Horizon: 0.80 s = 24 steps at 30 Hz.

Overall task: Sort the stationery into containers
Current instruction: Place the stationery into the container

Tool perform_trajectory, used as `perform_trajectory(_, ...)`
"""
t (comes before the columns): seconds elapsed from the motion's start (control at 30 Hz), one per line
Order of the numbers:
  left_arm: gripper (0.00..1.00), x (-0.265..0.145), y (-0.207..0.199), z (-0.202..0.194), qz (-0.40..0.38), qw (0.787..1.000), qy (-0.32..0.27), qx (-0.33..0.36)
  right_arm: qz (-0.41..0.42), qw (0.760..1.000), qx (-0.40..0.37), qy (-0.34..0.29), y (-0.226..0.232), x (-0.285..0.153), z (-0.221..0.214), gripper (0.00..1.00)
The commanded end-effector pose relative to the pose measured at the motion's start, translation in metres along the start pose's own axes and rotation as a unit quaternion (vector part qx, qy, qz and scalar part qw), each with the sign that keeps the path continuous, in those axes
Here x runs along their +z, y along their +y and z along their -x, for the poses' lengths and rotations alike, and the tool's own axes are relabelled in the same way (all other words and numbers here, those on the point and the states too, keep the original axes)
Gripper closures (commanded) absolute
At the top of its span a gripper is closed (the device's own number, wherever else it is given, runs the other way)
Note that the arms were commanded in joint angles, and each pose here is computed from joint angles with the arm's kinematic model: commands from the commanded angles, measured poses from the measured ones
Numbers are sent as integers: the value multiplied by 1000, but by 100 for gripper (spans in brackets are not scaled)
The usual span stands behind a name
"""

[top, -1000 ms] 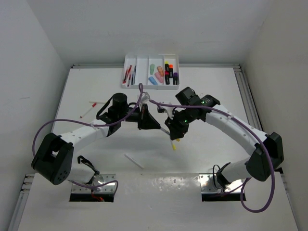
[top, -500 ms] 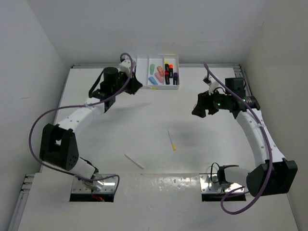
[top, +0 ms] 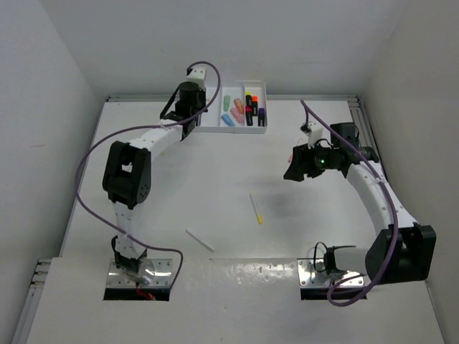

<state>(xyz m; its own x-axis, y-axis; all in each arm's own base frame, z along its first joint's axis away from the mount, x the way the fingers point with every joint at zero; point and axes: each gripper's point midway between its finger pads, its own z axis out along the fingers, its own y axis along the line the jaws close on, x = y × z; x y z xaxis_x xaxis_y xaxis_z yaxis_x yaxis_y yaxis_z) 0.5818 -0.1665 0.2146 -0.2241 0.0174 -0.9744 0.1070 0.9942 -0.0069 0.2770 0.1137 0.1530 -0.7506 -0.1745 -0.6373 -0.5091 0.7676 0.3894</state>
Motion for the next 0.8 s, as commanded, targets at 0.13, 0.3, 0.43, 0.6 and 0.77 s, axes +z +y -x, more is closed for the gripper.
perform_trajectory(0.13,99,42,0,19,18,998,-63,-2,-18,999,33,0,-21,16,-4,33)
perform_trajectory(0.3,75,65,-6,-7,6,999,-46,-7,-66,995,73,-3,-50,30,-3,33)
perform_trajectory(0.43,51,69,-7,-13,3,999,-40,-8,-98,986,136,-16,-71,45,6,33)
perform_trajectory(0.6,28,63,1,-3,2,1000,-19,-25,-168,971,163,-48,-102,56,25,33)
perform_trajectory(0.77,27,10,5,52,-28,998,-41,-28,-218,959,175,-52,-127,74,40,33)
